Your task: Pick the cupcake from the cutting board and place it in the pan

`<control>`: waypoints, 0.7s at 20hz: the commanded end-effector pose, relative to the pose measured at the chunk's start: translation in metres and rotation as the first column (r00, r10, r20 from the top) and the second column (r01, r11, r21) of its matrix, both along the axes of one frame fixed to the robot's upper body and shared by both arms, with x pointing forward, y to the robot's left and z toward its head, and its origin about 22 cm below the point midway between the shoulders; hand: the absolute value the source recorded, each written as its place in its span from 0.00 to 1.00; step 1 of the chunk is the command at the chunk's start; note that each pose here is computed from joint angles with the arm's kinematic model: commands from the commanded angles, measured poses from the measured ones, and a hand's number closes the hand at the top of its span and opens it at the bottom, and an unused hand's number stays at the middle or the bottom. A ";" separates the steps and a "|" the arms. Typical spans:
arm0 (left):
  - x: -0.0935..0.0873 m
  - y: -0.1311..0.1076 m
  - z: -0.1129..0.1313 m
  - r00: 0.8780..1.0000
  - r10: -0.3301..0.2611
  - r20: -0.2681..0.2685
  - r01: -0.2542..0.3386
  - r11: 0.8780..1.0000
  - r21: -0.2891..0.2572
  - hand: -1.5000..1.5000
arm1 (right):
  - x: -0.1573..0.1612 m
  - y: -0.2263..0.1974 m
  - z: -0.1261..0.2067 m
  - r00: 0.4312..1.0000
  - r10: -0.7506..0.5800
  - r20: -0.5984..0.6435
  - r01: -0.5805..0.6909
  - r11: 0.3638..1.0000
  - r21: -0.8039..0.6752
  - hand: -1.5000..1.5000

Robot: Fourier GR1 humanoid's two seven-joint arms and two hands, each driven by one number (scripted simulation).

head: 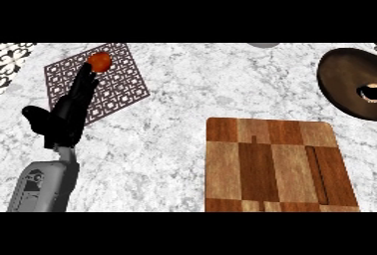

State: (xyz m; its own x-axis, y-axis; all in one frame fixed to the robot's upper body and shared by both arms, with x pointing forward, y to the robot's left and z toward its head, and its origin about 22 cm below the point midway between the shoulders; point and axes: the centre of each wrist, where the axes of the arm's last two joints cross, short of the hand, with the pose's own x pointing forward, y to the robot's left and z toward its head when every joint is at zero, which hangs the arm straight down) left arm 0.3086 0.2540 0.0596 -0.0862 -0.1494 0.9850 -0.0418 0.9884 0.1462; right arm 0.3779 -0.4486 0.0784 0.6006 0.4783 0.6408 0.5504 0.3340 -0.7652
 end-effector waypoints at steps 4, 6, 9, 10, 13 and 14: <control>-0.005 -0.007 -0.003 1.000 -0.005 0.012 0.005 1.000 0.011 0.50 | -0.018 -0.010 -0.025 0.995 0.090 0.035 -0.094 0.985 0.147 0.00; -0.003 -0.003 -0.016 1.000 0.012 -0.003 -0.012 1.000 -0.011 0.50 | -0.015 0.000 -0.034 0.992 0.089 0.090 -0.098 0.989 0.108 0.00; 0.001 0.008 -0.010 1.000 0.027 -0.015 -0.026 1.000 0.008 0.50 | -0.020 -0.010 -0.027 0.968 0.084 0.236 -0.104 0.992 0.074 0.00; -0.004 0.010 -0.006 1.000 0.011 -0.003 -0.011 1.000 0.012 0.50 | -0.015 -0.004 -0.026 0.949 0.062 0.309 -0.089 0.993 0.074 0.00; -0.007 0.010 -0.006 1.000 0.029 -0.001 -0.029 1.000 -0.002 0.50 | -0.014 0.001 -0.028 0.904 -0.001 0.428 -0.055 0.991 0.120 0.00; -0.005 0.010 -0.008 1.000 0.031 -0.007 -0.031 1.000 -0.002 0.50 | -0.022 -0.007 -0.033 0.889 0.015 0.458 -0.088 0.987 0.138 0.00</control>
